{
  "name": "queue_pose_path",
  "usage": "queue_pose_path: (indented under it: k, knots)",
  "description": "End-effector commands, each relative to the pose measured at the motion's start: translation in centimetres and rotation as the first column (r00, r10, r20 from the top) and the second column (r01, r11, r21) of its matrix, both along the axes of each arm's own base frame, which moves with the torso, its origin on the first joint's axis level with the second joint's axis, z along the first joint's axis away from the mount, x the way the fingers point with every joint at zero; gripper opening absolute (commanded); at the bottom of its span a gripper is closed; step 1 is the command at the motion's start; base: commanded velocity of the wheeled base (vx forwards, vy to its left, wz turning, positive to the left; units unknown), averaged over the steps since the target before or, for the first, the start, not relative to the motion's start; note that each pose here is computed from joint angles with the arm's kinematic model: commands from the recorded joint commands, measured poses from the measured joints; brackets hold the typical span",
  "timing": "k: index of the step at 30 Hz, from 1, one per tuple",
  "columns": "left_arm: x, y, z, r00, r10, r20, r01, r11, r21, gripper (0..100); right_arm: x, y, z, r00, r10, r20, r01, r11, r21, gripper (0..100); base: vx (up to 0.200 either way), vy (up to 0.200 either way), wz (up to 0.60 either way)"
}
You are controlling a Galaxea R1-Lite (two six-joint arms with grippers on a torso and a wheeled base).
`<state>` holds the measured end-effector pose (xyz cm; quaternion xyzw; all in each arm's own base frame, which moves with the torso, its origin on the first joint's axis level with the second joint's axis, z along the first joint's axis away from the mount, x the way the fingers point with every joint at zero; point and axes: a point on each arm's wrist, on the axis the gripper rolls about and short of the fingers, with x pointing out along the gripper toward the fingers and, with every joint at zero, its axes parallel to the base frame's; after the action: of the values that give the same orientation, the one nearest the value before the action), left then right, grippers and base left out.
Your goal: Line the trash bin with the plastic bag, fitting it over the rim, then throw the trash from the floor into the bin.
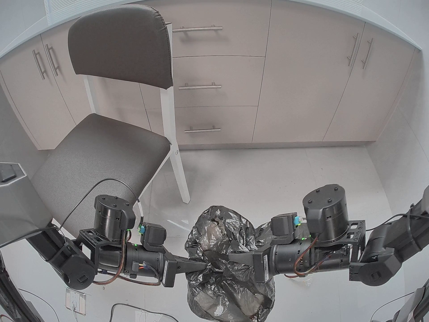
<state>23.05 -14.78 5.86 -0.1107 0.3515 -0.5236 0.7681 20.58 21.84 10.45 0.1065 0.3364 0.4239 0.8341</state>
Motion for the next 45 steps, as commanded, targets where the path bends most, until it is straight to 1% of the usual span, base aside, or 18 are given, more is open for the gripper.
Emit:
queue_pose_path:
  k: [1,6,8,13,21,22,24,27,31,34,36,43,45]
  knots:
    - [0.8,0.5,-2.5,0.997,0.033,-0.065,-0.031,0.999,0.037,0,0.8,0.6,-3.8,0.998,-0.008,-0.061,0.004,0.998,-0.059,0,0.0,0.0,0.0]
    - [1.1,0.7,-3.6,0.994,0.043,-0.096,-0.037,0.998,0.056,0,1.1,0.9,-5.6,0.999,-0.008,-0.05,0.006,0.999,-0.045,0,0.0,0.0,0.0]
    - [1.3,1.1,-4.0,0.993,0.061,-0.101,-0.055,0.997,0.06,0,1.3,1.1,-6.3,0.999,-0.009,-0.045,0.007,0.999,-0.038,0,0.0,0.0,0.0]
    - [1.7,2.3,-4.4,0.988,0.107,-0.107,-0.1,0.993,0.064,0,1.3,1.6,-7.3,0.999,-0.011,-0.052,0.009,0.999,-0.037,0,0.0,0.0,0.0]
    - [2.2,2.6,-5.2,0.988,0.117,-0.098,-0.111,0.991,0.07,0,1.5,1.8,-8.0,0.998,-0.024,-0.053,0.022,0.999,-0.046,0,0.0,0.0,0.0]
    - [2.5,2.9,-5.8,0.991,0.11,-0.081,-0.103,0.991,0.084,0,1.7,1.9,-8.6,0.998,-0.055,-0.044,0.052,0.996,-0.068,0,0.0,0.0,0.0]
    - [2.5,2.9,-6.2,0.991,0.106,-0.085,-0.098,0.991,0.092,0,2.1,2.2,-9.1,0.997,-0.075,-0.029,0.073,0.995,-0.067,0,0.0,0.0,0.0]
    - [2.6,2.8,-6.6,0.99,0.106,-0.091,-0.098,0.991,0.095,0,2.2,2.3,-9.8,0.996,-0.087,-0.011,0.087,0.994,-0.061,0,0.0,0.0,0.0]
    - [2.7,2.8,-7.1,0.99,0.106,-0.093,-0.097,0.991,0.096,0,2.0,2.6,-10.1,0.997,-0.079,-0.014,0.078,0.995,-0.067,0,0.0,0.0,0.0]
    - [3.0,2.8,-7.9,0.989,0.116,-0.089,-0.107,0.989,0.098,0,1.9,3.1,-10.6,0.993,-0.117,0.012,0.118,0.989,-0.088,0,0.0,0.0,0.0]
    - [3.2,2.8,-8.2,0.989,0.126,-0.081,-0.118,0.988,0.104,0,2.0,3.4,-10.9,0.991,-0.134,0.031,0.136,0.987,-0.089,0,0.0,0.0,0.0]
    - [3.6,2.7,-8.8,0.986,0.139,-0.091,-0.128,0.985,0.116,0,1.3,3.9,-11.3,0.993,-0.113,0.024,0.115,0.987,-0.115,0,0.0,0.0,0.0]
    - [3.6,2.7,-9.0,0.986,0.139,-0.095,-0.127,0.985,0.118,0,1.2,3.9,-11.5,0.994,-0.11,0.014,0.111,0.985,-0.135,0,0.0,0.0,0.0]
